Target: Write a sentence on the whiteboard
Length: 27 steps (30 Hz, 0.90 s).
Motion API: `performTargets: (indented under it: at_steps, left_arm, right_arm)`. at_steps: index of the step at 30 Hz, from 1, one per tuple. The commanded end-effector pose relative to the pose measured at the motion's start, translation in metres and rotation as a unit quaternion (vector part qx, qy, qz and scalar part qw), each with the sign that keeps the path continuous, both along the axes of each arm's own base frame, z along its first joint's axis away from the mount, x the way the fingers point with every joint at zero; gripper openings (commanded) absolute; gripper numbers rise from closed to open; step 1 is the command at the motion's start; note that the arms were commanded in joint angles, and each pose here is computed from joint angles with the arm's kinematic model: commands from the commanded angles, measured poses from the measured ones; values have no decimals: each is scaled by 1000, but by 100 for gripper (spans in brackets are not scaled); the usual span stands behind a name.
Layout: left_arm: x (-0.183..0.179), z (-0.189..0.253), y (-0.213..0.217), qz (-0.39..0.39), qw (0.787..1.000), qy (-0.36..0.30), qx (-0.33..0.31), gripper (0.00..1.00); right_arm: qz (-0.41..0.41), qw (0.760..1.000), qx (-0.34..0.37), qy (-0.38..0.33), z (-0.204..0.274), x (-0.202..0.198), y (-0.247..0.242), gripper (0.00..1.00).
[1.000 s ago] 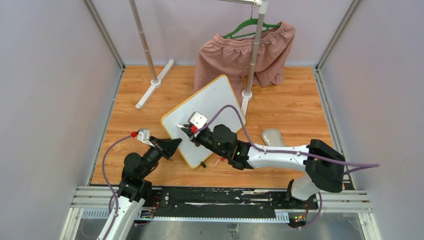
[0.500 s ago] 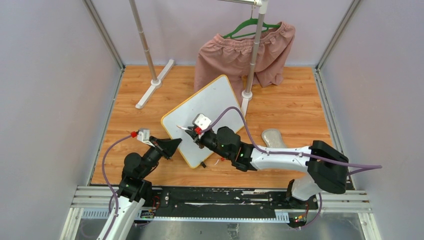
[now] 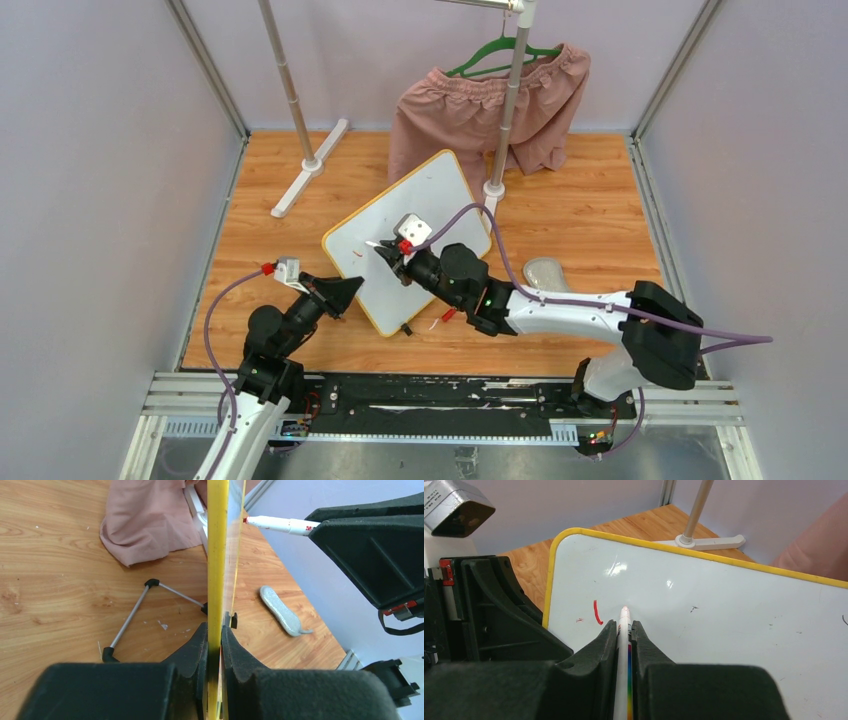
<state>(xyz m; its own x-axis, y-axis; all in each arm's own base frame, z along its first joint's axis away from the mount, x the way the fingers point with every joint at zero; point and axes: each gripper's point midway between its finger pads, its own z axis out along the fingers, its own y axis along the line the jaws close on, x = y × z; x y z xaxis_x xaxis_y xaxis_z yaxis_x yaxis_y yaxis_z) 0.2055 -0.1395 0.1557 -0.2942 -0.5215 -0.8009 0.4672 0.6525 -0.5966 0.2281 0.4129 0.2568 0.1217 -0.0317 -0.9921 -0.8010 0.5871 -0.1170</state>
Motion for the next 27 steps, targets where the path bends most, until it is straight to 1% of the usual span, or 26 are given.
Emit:
performTargets:
  at_steps: [1, 8, 27]
  left_arm:
    - [2, -31, 9, 20, 999, 22, 40, 0]
    - [2, -31, 9, 21, 999, 21, 40, 0]
    - [2, -30, 9, 21, 999, 20, 40, 0]
  right_arm:
    - [5, 1000, 29, -2, 21, 5, 7, 0]
    - [15, 1000, 27, 7, 15, 4, 14, 0]
    - [21, 999, 12, 38, -11, -7, 6, 0]
